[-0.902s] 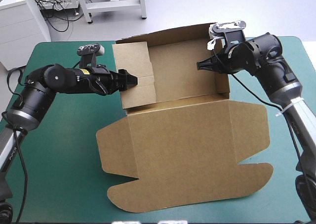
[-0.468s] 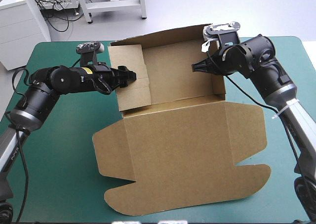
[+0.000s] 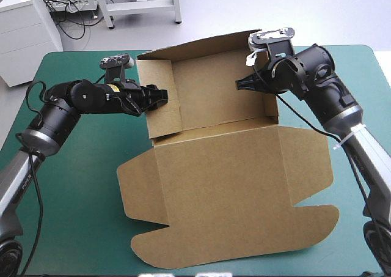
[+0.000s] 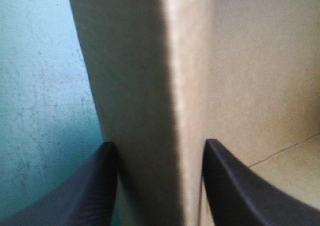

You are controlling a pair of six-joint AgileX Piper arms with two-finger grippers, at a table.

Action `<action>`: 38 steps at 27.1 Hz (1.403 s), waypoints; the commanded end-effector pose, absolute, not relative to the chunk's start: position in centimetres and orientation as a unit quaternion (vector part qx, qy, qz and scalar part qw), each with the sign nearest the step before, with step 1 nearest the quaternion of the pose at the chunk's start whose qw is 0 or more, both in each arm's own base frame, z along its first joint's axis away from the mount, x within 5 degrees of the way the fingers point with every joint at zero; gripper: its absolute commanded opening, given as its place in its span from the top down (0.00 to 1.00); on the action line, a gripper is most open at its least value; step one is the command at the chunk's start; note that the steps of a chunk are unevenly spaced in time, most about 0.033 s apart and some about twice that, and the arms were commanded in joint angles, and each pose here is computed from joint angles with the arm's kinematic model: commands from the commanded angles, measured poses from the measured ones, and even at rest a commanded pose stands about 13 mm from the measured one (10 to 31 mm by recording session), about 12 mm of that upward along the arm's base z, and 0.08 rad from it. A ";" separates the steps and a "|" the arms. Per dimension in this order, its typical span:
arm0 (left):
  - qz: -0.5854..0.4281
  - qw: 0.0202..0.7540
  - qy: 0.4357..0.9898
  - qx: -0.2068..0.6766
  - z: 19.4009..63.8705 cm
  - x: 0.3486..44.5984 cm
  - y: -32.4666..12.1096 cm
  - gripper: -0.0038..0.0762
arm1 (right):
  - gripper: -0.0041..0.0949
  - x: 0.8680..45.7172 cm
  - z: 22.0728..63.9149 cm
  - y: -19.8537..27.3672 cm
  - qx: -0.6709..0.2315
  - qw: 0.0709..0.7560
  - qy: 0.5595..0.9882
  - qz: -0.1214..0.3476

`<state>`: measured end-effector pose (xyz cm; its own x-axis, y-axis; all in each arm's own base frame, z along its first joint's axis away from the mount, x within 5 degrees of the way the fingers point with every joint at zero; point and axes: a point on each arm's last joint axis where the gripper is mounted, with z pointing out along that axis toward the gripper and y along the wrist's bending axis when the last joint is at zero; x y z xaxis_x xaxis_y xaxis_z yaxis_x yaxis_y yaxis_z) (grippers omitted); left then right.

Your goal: Fold the box

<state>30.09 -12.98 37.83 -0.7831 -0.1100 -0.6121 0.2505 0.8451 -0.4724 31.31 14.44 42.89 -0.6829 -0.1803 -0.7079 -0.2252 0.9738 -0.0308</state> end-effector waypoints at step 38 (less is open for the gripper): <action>-0.076 0.185 0.975 0.099 33.2 39.1 -19.6 0.99 | 0.97 38.3 32.9 12.3 -0.088 0.166 0.978 0.089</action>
